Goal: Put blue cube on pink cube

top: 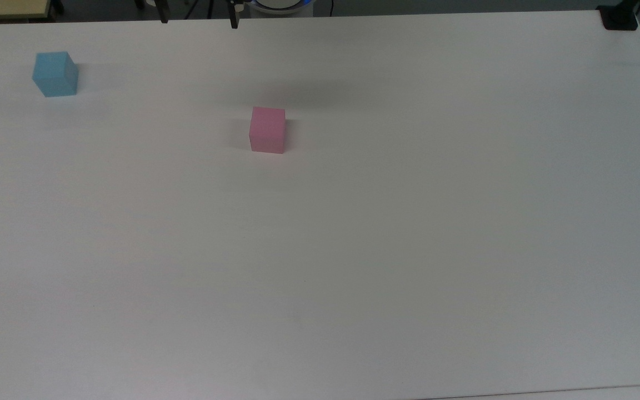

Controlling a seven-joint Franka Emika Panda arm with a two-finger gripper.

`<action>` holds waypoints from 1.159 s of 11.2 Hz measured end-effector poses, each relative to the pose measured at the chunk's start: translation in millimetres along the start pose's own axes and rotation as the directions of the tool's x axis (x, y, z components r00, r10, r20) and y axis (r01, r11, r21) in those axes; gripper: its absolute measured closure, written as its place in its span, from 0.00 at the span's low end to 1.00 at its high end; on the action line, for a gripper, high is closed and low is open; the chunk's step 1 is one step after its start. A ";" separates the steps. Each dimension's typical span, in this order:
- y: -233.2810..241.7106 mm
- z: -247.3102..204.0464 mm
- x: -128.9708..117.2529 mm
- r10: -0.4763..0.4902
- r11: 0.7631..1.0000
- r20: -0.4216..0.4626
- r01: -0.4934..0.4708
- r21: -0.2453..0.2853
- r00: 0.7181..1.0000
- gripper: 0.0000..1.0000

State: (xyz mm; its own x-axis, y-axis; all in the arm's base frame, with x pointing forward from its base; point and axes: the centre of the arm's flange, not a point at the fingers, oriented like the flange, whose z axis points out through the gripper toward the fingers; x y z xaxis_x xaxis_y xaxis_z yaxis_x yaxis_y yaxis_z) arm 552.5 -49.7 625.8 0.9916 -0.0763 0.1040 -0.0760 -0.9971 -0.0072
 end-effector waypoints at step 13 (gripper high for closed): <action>-0.7 -3.1 0.4 -0.025 1.000 -0.006 0.025 0.000 1.000 0.00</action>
State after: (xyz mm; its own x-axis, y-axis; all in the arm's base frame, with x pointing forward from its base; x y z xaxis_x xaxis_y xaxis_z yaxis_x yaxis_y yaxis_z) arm 552.6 -49.0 629.0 0.9927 -0.0511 0.1096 -0.0510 -0.9987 -0.0044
